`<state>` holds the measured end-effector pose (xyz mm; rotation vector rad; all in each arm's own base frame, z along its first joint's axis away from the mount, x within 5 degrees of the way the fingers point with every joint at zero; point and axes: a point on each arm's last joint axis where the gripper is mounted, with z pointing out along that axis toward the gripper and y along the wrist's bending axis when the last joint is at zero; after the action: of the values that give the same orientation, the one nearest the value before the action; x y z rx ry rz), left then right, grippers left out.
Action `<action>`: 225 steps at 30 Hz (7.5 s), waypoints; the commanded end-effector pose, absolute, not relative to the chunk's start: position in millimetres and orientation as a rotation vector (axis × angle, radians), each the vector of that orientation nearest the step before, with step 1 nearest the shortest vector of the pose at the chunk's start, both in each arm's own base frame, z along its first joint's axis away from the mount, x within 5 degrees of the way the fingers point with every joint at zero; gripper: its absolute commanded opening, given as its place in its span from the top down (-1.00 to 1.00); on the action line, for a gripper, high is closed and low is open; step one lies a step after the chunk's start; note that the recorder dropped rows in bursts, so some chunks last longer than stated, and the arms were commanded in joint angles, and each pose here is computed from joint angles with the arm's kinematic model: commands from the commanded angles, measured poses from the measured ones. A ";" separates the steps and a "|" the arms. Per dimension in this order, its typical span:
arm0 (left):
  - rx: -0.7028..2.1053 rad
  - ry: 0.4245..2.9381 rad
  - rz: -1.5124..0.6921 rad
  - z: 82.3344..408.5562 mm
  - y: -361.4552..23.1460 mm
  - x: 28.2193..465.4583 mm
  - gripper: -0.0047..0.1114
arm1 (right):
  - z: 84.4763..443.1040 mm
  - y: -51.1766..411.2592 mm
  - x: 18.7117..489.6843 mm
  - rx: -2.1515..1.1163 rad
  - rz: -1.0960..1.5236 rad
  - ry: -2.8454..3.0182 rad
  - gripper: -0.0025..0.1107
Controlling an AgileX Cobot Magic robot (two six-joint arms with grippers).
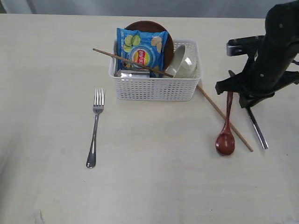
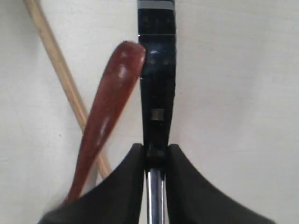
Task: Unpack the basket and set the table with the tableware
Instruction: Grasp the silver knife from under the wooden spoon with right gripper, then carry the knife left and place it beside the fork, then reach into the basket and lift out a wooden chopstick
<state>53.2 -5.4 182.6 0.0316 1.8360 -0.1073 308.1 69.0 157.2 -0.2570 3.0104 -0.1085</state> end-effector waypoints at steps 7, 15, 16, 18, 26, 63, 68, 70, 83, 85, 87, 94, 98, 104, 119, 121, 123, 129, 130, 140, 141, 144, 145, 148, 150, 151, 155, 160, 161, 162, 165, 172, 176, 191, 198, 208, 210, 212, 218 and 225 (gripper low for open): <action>0.032 1.827 -0.102 182.3 -5.2 53.3 0.92 | 189.1 57.2 299.2 -0.174 -0.245 2.959 0.96; 0.032 1.827 -0.102 182.3 -5.2 53.3 0.92 | 198.6 82.2 285.8 -0.216 -0.150 2.979 0.96; 0.032 1.827 -0.102 182.3 -5.2 53.3 0.92 | 199.7 87.5 283.8 -0.228 -0.131 2.978 0.96; 0.032 1.827 -0.102 182.3 -5.2 53.3 0.92 | 200.9 102.0 278.1 -0.258 -0.093 2.978 0.96; 0.032 1.827 -0.102 182.3 -5.2 53.3 0.92 | 200.7 153.2 251.7 -0.311 -0.008 2.998 0.96; 0.032 1.827 -0.102 182.3 -5.2 53.3 0.92 | 212.5 384.1 208.7 -0.298 0.427 2.956 0.96; 0.032 1.827 -0.102 182.3 -5.2 53.3 0.92 | 199.5 415.3 211.9 -0.187 0.495 2.980 0.96; 0.032 1.827 -0.102 182.3 -5.2 53.3 0.92 | 195.6 422.6 213.9 -0.141 0.502 2.988 0.96; 0.032 1.827 -0.102 182.3 -5.2 53.3 0.92 | 172.0 418.1 244.5 -0.008 0.361 3.011 0.96; 0.032 1.827 -0.102 182.3 -5.2 53.3 0.92 | 172.0 414.4 250.9 -0.005 0.346 2.998 0.96; 0.032 1.827 -0.102 182.3 -5.2 53.3 0.92 | 170.0 412.0 254.7 -0.020 0.336 2.999 0.96; 0.031 1.827 -0.104 182.3 -5.2 53.3 0.92 | 146.2 413.3 259.4 -0.068 0.303 3.022 0.96; 0.031 1.827 -0.104 182.3 -5.2 53.3 0.92 | 144.3 414.1 260.2 -0.060 0.328 3.031 0.96; 0.032 1.827 -0.102 182.3 -5.2 53.3 0.92 | 139.2 416.9 262.0 -0.055 0.355 3.015 0.96; 0.032 1.827 -0.102 182.3 -5.2 53.3 0.92 | 134.5 416.9 265.0 -0.061 0.337 2.989 0.96; 0.032 1.827 -0.102 182.3 -5.2 53.3 0.92 | 134.5 416.9 265.0 -0.060 0.337 2.990 0.96; 0.032 1.827 -0.102 182.3 -5.2 53.3 0.92 | 134.5 416.7 265.5 -0.066 0.331 2.985 0.86; 0.032 1.827 -0.102 182.3 -5.2 53.3 0.92 | 135.0 417.7 267.0 -0.036 0.349 2.968 0.46; 0.032 1.827 -0.102 182.3 -5.2 53.3 0.92 | 135.0 417.7 267.0 -0.033 0.349 2.968 0.46; 0.032 1.827 -0.102 182.3 -5.2 53.3 0.92 | 156.9 420.3 269.3 -0.060 0.383 2.936 0.46; 0.032 1.827 -0.102 182.3 -5.2 53.3 0.92 | 161.4 421.0 269.8 -0.079 0.395 2.926 0.46; 0.032 1.827 -0.102 182.3 -5.2 53.3 0.92 | 185.1 421.9 268.8 -0.130 0.450 2.883 0.46; 0.032 1.827 -0.102 182.3 -5.2 53.3 0.92 | 193.3 420.6 268.6 -0.146 0.459 2.864 0.47; 0.032 1.827 -0.102 182.3 -5.2 53.3 0.92 | 219.9 414.2 268.3 -0.237 0.454 2.794 0.47; 0.032 1.827 -0.102 182.3 -5.2 53.3 0.92 | 238.1 408.0 268.1 -0.308 0.429 2.739 0.47; 0.032 1.827 -0.102 182.3 -5.2 53.3 0.92 | 247.8 404.1 267.7 -0.336 0.411 2.715 0.47; 0.032 1.827 -0.102 182.3 -5.2 53.3 0.92 | 279.4 381.7 270.6 -0.471 0.238 2.619 0.47; 0.032 1.827 -0.102 182.3 -5.2 53.3 0.92 | 300.3 346.7 284.5 -0.705 -0.004 2.570 0.47; 0.032 1.827 -0.102 182.3 -5.2 53.3 0.92 | 300.8 342.8 288.5 -0.751 -0.024 2.557 0.47; 0.032 1.827 -0.102 182.3 -5.2 53.3 0.92 | 300.5 337.4 293.9 -0.803 -0.049 2.544 0.47; 0.032 1.827 -0.102 182.3 -5.2 53.3 0.92 | 296.2 323.0 308.3 -0.920 -0.116 2.521 0.47; 0.032 1.827 -0.102 182.3 -5.2 53.3 0.92 | 271.0 313.4 321.8 -1.189 -0.178 2.406 0.47; 0.032 1.827 -0.102 182.3 -5.2 53.3 0.92 | 253.7 321.0 326.0 -1.262 -0.139 2.296 0.47; 0.032 1.827 -0.102 182.3 -5.2 53.3 0.92 | 200.8 315.6 354.9 -1.302 -0.173 2.332 0.07; 0.032 1.827 -0.102 182.3 -5.2 53.3 0.92 | 183.7 323.4 360.3 -1.294 -0.119 2.308 0.07; 0.032 1.827 -0.102 182.3 -5.2 53.3 0.92 | 169.8 324.6 363.2 -1.314 -0.146 2.307 0.96; 0.032 1.827 -0.102 182.3 -5.2 53.3 0.92 | 180.2 324.5 361.1 -1.315 -0.154 2.286 0.96; 0.032 1.827 -0.102 182.3 -5.2 53.3 0.92 | 195.8 323.4 358.7 -1.305 -0.150 2.260 0.96; 0.032 1.827 -0.102 182.3 -5.2 53.3 0.92 | 258.5 314.8 347.6 -1.234 -0.114 2.158 0.96; 0.032 1.827 -0.102 182.3 -5.2 53.3 0.92 | 318.3 285.4 333.1 -1.141 -0.147 2.145 0.96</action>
<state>53.2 -5.4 182.6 0.0316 1.8360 -0.1073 336.5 304.1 295.2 -1.1944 2.1241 -0.1013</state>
